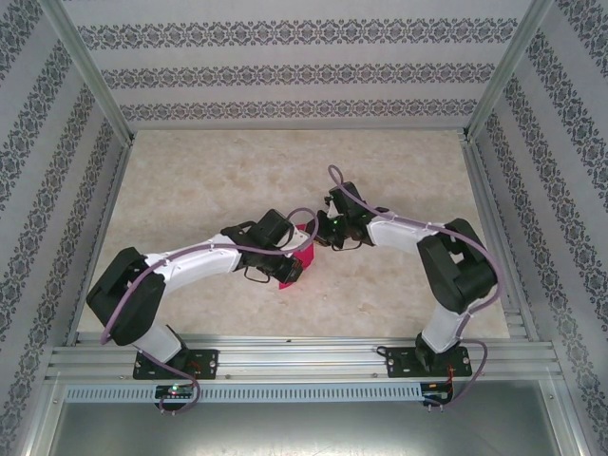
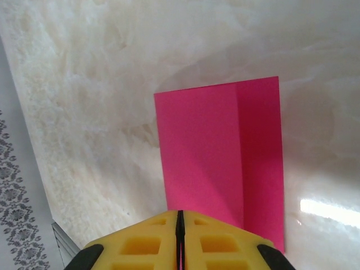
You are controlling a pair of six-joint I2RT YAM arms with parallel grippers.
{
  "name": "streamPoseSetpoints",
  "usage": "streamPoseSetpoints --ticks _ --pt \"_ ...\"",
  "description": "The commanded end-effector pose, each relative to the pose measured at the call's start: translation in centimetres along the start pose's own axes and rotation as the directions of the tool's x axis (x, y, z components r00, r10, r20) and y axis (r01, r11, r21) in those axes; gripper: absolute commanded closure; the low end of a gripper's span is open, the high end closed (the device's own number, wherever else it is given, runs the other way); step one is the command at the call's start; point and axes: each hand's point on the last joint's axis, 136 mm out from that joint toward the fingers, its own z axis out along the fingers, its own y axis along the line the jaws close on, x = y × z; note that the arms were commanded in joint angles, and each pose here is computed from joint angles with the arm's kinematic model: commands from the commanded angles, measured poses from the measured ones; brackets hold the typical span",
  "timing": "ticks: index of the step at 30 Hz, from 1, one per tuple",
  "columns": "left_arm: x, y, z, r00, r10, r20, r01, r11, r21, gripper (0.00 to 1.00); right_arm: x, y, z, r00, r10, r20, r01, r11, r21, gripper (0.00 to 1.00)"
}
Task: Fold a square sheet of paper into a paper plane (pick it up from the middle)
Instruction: Third fold the triangle at the center of the table.
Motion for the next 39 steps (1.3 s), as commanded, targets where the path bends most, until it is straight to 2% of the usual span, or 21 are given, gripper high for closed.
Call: streamPoseSetpoints --ticks 1,7,16,29,39 --pt "0.0 -0.2 0.1 0.999 -0.032 -0.007 0.032 0.999 0.042 1.00 0.3 0.5 1.2 0.998 -0.031 -0.052 0.031 0.999 -0.005 0.90" --pt "0.2 0.6 0.4 0.998 -0.055 -0.025 0.056 0.998 0.021 0.98 0.7 -1.9 3.1 0.993 -0.036 -0.112 0.045 0.996 0.072 0.90" --pt "0.1 2.3 0.8 0.993 -0.098 -0.066 0.095 0.995 -0.036 0.96 1.4 -4.2 4.0 0.984 -0.064 -0.164 0.087 0.986 0.142 0.89" --pt "-0.2 5.8 1.1 0.982 -0.175 -0.070 0.161 0.973 -0.166 0.94 1.5 -4.2 4.2 0.983 -0.076 -0.169 0.101 0.984 0.147 0.88" --pt "-0.7 6.6 1.4 0.983 -0.178 -0.053 0.167 0.971 -0.174 0.93 1.7 -3.9 4.1 0.984 -0.072 -0.166 0.096 0.985 0.142 0.88"
